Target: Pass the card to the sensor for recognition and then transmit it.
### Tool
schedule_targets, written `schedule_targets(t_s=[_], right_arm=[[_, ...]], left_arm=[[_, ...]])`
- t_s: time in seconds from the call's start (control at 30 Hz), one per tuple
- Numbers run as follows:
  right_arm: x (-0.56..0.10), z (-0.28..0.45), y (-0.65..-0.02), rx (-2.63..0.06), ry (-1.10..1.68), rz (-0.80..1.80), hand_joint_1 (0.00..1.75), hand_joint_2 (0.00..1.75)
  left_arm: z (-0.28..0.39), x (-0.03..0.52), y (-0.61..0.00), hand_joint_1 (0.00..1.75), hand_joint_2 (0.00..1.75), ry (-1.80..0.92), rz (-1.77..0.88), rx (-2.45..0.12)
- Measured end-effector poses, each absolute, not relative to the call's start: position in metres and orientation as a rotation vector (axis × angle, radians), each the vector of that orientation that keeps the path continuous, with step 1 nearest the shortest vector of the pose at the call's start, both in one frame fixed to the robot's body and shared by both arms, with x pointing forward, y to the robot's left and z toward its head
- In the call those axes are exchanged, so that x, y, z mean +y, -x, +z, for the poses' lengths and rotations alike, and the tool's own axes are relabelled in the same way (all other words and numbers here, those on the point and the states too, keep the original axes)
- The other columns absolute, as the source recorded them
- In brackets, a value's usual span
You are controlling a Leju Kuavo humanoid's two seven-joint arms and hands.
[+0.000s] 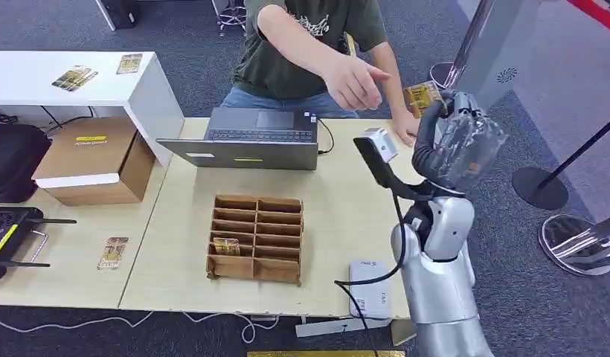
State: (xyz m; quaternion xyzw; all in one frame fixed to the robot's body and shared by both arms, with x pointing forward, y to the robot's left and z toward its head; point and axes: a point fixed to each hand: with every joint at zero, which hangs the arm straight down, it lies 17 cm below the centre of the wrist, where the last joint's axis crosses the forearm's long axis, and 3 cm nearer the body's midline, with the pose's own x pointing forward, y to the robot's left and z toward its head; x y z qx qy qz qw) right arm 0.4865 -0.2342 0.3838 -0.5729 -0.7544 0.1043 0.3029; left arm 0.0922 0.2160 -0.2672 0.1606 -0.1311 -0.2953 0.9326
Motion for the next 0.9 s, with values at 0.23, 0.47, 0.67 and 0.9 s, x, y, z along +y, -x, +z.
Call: schedule_targets(t_s=[0.23,0.47,0.67,0.9], right_arm=[[-0.167,0.405,-0.533,-1.997,1.554,0.46,1.75,1.75],[-0.129,0.413,-0.546,-2.046,1.572,0.597,1.75,1.75],[-0.117,0.41,-0.553,-2.046,1.576,0.663,1.75,1.75],[-0.107,0.407,-0.557,-2.045,1.566,0.695,1.75,1.75]], left_arm=[[-0.267,0.217,-0.099,0.0,0.0,-0.32,-0.656,-0.286],[-0.268,0.22,-0.099,0.0,0.0,-0.324,-0.659,-0.285],[-0.268,0.22,-0.098,0.0,0.0,-0.323,-0.649,-0.284],[-0.268,0.221,-0.098,0.0,0.0,-0.321,-0.644,-0.289]])
